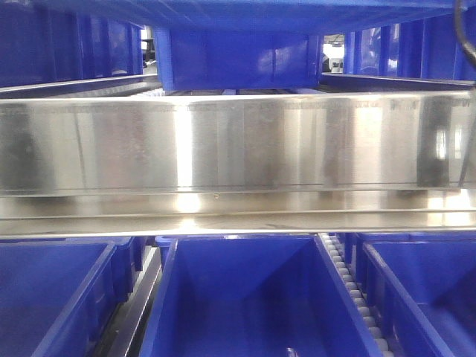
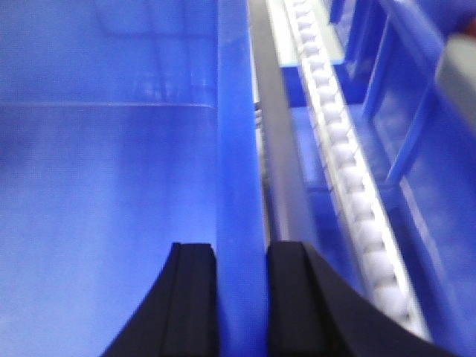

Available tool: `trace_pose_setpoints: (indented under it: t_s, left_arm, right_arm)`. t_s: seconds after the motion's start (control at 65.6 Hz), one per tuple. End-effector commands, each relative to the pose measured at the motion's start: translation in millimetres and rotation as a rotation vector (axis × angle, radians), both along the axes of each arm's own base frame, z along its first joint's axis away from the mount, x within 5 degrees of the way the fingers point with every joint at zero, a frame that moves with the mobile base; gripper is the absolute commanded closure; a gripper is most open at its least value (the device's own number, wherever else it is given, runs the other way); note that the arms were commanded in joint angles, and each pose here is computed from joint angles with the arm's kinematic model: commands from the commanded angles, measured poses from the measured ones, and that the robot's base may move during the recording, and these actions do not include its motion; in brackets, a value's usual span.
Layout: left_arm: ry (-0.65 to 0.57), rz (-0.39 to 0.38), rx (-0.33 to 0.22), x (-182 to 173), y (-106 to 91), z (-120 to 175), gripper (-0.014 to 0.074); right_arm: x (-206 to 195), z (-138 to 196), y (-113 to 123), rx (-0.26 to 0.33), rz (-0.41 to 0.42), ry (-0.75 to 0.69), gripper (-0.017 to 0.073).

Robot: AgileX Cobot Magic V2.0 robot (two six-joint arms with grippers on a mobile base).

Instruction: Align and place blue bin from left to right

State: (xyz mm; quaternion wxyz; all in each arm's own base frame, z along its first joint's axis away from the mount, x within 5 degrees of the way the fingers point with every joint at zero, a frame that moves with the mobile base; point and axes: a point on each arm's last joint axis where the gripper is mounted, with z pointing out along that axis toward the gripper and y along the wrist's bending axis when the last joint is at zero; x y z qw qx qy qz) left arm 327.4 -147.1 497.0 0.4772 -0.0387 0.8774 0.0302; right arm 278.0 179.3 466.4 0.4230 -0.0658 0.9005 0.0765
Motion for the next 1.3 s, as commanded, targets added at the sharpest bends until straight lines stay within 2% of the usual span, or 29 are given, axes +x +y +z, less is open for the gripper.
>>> trace_pose_setpoints:
  t_s: [0.0, 0.244, 0.335, 0.427, 0.595, 0.976, 1.052, 1.281]
  left_arm:
    - [-0.090, -0.088, -0.090, -23.2, -9.4, 19.0, 0.0704]
    - [-0.085, -0.081, -0.062, -65.8, -14.3, 10.1, 0.0704]
    - [-0.077, -0.089, -0.082, -84.8, -11.7, 6.4, 0.0704]
    - [-0.077, -0.084, -0.104, -101.7, -4.9, 3.3, 0.0704]
    - [-0.092, -0.090, -0.109, -125.5, 3.2, -5.3, 0.0704]
    - [-0.091, -0.093, -0.112, -129.0, 4.5, -6.7, 0.0704]
    - [-0.087, -0.108, -0.087, -129.2, 4.4, -7.0, 0.0704]
    - [-0.082, -0.113, -0.090, -129.4, 3.9, -7.4, 0.0704]
  right_arm:
    - [-20.4, 18.5, -3.4, 0.082, 0.034, -0.120, 0.0725]
    - [-57.4, 22.4, -6.1, 0.103, 0.041, -0.164, 0.0725]
    - [-68.6, 23.7, -3.6, 0.113, 0.056, -0.167, 0.0725]
    - [-81.8, 20.0, -1.2, 0.098, 0.064, -0.168, 0.0725]
    - [-103.5, 8.2, 0.2, 0.107, 0.074, -0.163, 0.0725]
    - [-114.8, 6.5, 5.8, 0.111, 0.089, -0.151, 0.0725]
    - [-114.8, 6.5, 5.8, 0.111, 0.089, -0.151, 0.0725]
    - [-114.6, 6.9, 6.0, 0.113, 0.091, -0.155, 0.0725]
